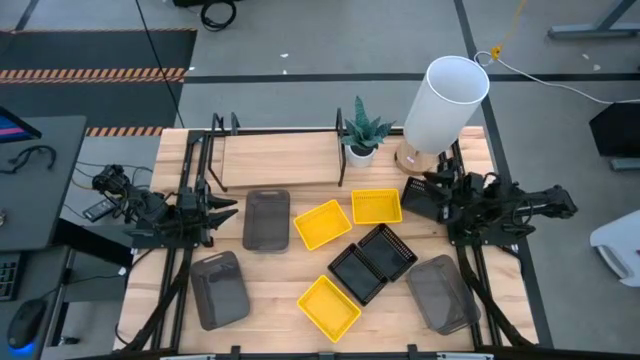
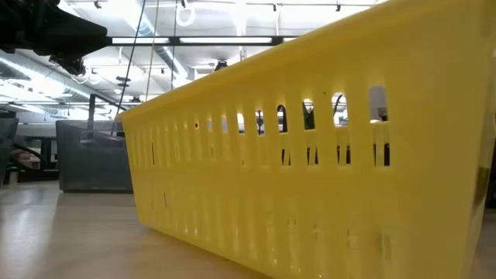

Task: Stack baskets on shelf by color
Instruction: Stack the top black basket on top of the bottom black basket

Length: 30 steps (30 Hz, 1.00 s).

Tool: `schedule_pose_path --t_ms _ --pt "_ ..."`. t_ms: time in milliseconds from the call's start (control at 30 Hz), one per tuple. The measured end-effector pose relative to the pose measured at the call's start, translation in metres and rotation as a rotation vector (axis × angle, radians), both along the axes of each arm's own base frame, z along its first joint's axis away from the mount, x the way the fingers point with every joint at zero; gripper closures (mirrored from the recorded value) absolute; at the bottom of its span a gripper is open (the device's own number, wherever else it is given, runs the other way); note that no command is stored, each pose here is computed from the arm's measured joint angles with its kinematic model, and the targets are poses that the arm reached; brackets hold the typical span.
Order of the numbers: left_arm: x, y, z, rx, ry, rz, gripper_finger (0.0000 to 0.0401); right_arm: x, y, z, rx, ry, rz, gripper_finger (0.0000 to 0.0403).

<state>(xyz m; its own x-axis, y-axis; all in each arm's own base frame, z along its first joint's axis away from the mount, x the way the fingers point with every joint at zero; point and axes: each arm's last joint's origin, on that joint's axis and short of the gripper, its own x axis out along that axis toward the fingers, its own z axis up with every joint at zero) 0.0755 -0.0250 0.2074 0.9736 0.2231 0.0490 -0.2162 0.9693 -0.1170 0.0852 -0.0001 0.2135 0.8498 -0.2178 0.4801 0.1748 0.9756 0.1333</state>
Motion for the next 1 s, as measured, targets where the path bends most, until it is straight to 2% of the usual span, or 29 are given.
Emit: schedule_pose_path --t_ms 133,333,567,733,1000 --pt "0.000 0.000 0.000 0.000 0.000 0.000 0.0284 0.009 0.001 -0.009 0.108 0.174 0.053 0.0286" --pt "0.000 0.000 0.000 0.000 0.000 0.000 0.0284 0.015 0.003 -0.004 0.222 0.497 0.100 0.0289" --pt "0.000 0.000 0.000 0.000 0.000 0.001 0.0284 0.026 0.014 -0.002 0.364 0.846 0.259 0.0297" --pt "0.000 0.000 0.000 0.000 0.000 0.000 0.0284 0.035 0.026 0.004 0.355 1.066 0.239 0.0298" --pt "0.000 0.000 0.000 0.000 0.000 0.000 0.0284 0.065 0.043 0.007 0.213 1.244 0.177 0.0298"
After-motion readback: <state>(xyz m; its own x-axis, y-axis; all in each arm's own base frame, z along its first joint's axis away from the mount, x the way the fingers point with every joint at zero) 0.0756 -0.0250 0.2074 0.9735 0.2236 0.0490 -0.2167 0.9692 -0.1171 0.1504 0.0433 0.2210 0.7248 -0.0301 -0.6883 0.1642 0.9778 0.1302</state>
